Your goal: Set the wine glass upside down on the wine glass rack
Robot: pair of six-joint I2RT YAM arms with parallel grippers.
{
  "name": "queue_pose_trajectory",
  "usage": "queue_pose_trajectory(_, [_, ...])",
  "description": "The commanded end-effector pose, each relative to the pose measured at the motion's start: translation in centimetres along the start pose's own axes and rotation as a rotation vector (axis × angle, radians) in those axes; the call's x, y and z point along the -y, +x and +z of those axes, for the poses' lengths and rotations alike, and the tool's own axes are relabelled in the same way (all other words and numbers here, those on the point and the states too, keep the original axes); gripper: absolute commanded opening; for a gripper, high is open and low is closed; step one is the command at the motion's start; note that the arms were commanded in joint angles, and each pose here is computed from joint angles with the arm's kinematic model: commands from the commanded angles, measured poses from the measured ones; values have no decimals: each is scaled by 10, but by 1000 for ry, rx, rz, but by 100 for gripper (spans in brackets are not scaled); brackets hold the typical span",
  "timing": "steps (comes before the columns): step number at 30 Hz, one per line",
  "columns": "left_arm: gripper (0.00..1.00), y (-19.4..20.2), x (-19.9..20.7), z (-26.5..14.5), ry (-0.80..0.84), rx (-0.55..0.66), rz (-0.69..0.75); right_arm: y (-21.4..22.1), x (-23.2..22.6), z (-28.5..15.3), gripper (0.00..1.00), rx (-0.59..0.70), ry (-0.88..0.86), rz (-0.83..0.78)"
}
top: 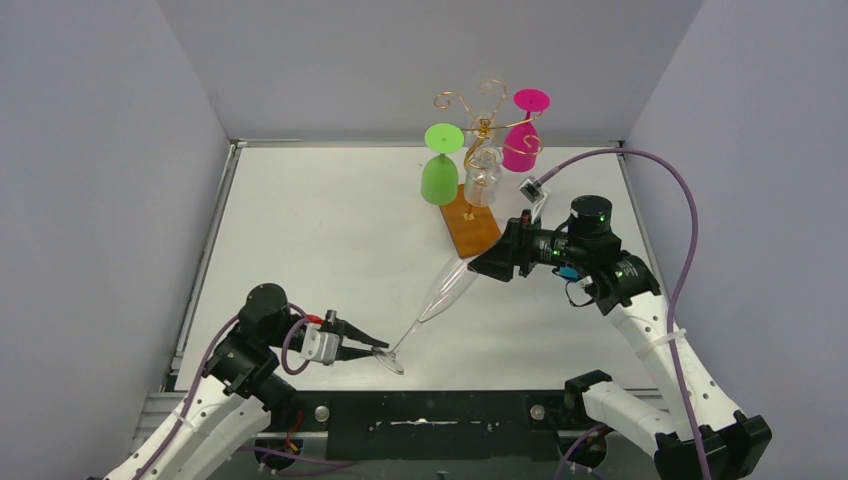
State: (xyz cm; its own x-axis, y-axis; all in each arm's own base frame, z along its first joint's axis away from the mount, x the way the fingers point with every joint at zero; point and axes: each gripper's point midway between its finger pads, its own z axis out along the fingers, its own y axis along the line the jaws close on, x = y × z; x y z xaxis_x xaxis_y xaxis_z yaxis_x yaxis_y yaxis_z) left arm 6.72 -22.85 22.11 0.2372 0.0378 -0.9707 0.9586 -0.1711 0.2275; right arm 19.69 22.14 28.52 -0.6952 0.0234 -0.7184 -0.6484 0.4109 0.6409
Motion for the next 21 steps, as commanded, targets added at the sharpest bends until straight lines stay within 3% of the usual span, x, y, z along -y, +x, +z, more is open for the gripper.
queue_pose_trajectory(1, [0,-19,-23,-2,-96,29,79,-7,-10,-6,66,27,-8,-56])
queue_pose_trajectory(13, [0,-11,-24,-3,-116,12,67,-34,2,-16,66,121,150,-92])
queue_pose_trajectory(21, [0,-8,-36,-4,-171,-12,21,-39,2,-19,66,162,164,-132])
